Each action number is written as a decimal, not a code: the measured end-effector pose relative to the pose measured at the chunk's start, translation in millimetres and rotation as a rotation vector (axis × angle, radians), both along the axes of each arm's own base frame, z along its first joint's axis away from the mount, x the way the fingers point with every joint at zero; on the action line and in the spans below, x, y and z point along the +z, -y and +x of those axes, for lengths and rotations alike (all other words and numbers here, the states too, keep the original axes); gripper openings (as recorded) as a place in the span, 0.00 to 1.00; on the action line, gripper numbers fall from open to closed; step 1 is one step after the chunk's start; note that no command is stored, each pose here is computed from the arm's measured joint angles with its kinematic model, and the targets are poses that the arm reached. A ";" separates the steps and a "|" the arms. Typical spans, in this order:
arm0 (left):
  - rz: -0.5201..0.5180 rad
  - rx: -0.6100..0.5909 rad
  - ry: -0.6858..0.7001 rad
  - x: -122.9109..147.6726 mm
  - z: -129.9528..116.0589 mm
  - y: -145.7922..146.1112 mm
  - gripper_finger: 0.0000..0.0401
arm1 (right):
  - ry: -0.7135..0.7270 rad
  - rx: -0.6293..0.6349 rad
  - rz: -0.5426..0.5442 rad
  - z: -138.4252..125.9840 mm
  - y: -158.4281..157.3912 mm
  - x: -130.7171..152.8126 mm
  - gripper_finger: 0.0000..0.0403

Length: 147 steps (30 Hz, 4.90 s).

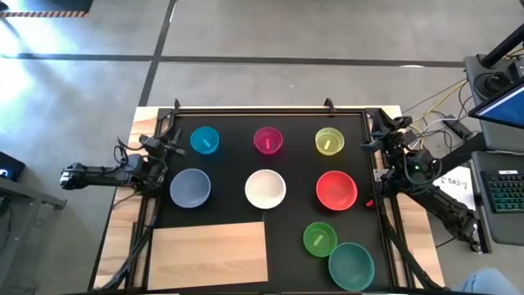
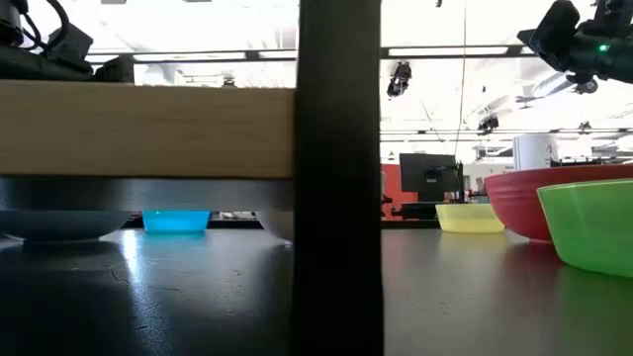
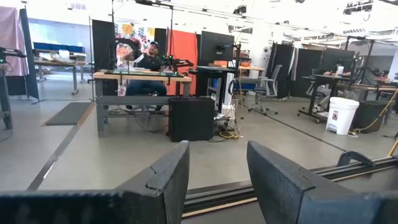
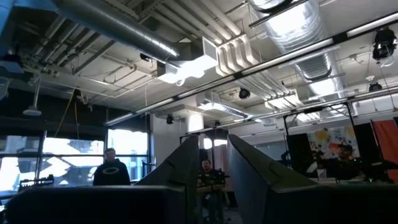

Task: Place and stack bowls onto a shelf

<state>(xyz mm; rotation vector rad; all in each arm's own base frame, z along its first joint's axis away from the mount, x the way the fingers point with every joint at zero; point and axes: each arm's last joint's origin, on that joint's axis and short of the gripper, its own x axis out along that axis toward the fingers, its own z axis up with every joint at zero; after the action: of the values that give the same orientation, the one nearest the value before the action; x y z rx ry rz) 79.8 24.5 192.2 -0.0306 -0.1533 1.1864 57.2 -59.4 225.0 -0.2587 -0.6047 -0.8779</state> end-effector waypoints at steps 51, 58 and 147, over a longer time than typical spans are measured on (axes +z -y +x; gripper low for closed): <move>0.000 -0.001 0.000 0.0 0.0 0.0 0.36 | -0.001 -0.001 -0.001 0.0 0.0 0.0 0.18; 0.000 0.000 0.000 0.0 0.0 0.0 0.36 | -0.001 0.000 0.000 0.1 0.1 -0.1 0.18; -0.299 -0.161 -0.291 49.6 5.1 1.5 0.36 | -0.001 -0.001 -0.001 0.0 0.0 0.0 0.18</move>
<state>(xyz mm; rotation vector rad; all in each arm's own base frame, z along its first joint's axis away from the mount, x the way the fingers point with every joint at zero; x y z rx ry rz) 84.9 23.0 241.8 -0.1299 0.2788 1.0319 57.3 -59.4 224.9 -0.2601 -0.6040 -0.8784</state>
